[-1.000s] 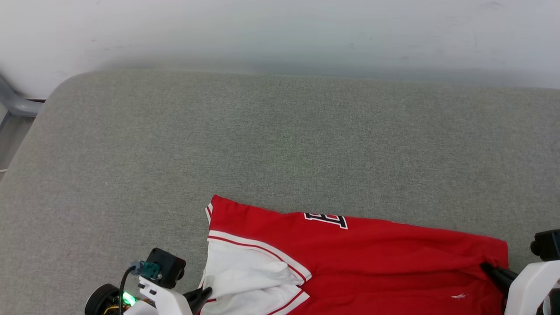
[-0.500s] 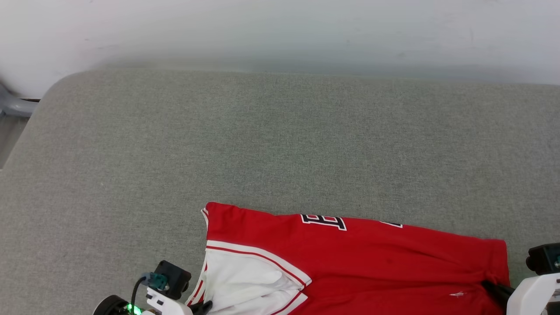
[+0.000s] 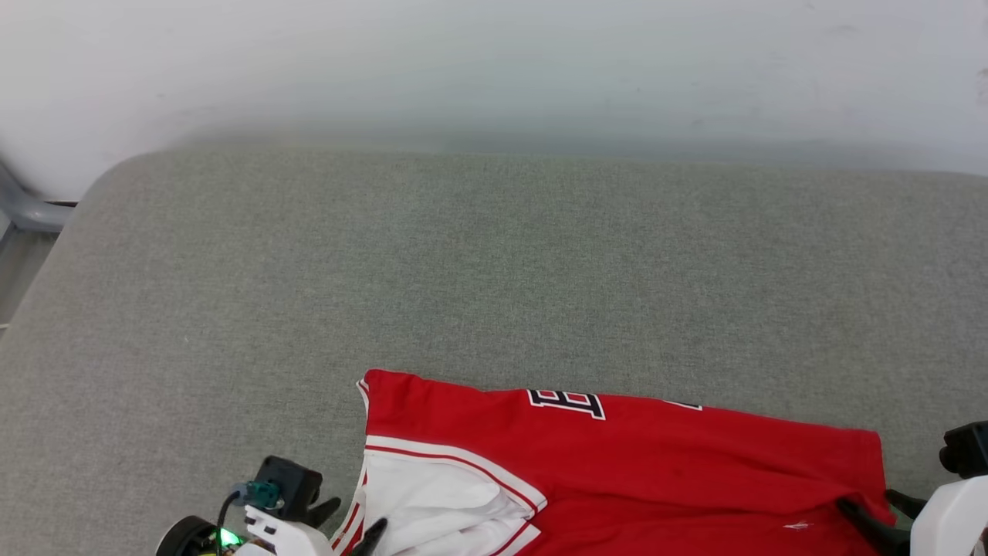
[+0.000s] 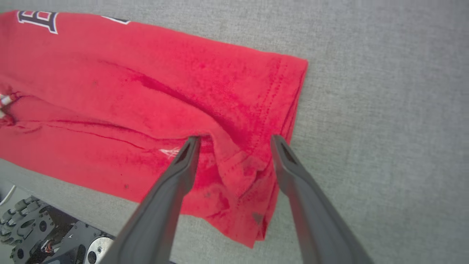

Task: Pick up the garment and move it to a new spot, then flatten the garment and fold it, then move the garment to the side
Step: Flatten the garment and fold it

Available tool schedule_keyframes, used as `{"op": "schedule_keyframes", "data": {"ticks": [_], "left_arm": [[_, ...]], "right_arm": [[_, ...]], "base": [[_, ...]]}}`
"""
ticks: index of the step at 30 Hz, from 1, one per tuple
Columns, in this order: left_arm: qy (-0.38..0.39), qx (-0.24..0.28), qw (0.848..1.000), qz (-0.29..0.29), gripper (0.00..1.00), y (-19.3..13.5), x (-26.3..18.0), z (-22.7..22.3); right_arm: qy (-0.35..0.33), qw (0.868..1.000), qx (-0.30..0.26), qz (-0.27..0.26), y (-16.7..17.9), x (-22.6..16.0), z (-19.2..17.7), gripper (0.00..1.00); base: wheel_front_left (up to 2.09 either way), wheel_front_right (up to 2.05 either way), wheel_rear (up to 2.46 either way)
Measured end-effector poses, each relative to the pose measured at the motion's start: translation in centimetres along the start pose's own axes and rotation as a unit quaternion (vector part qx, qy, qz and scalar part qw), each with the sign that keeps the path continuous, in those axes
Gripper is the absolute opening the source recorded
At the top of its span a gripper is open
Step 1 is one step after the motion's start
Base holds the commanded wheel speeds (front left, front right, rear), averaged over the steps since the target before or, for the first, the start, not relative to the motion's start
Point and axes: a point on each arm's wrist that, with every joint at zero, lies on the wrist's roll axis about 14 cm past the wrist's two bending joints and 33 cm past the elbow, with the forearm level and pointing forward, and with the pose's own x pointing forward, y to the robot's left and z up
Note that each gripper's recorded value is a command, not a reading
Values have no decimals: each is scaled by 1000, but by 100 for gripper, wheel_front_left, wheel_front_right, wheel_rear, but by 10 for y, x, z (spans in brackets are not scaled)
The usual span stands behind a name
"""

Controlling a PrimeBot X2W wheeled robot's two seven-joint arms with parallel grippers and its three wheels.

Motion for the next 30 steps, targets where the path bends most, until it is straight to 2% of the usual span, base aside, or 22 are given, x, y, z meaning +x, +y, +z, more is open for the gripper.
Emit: {"op": "schedule_keyframes", "data": {"ticks": [6, 13, 20, 23, 30], "left_arm": [[-86, -10, 996, 25, 100, 7, -5, 33], [-223, -8, 973, 56, 100, 13, -15, 80], [-334, 16, 937, 104, 100, 23, -29, 123], [-392, 40, 911, 123, 100, 23, -44, 155], [-449, 78, 875, 163, 100, 23, -67, 176]], "right_arm": [[-8, 1000, 0, 4, 3, -20, 16, 100], [0, 1000, 22, -7, 3, -30, 25, 100], [13, 998, 48, -39, -4, -27, 25, 100], [21, 996, 68, -50, -7, -22, 23, 100], [38, 991, 97, -79, -19, -10, 18, 100]], "base": [[0, 0, 0], [0, 0, 0], [0, 0, 0], [0, 0, 0], [0, 0, 0]]}}
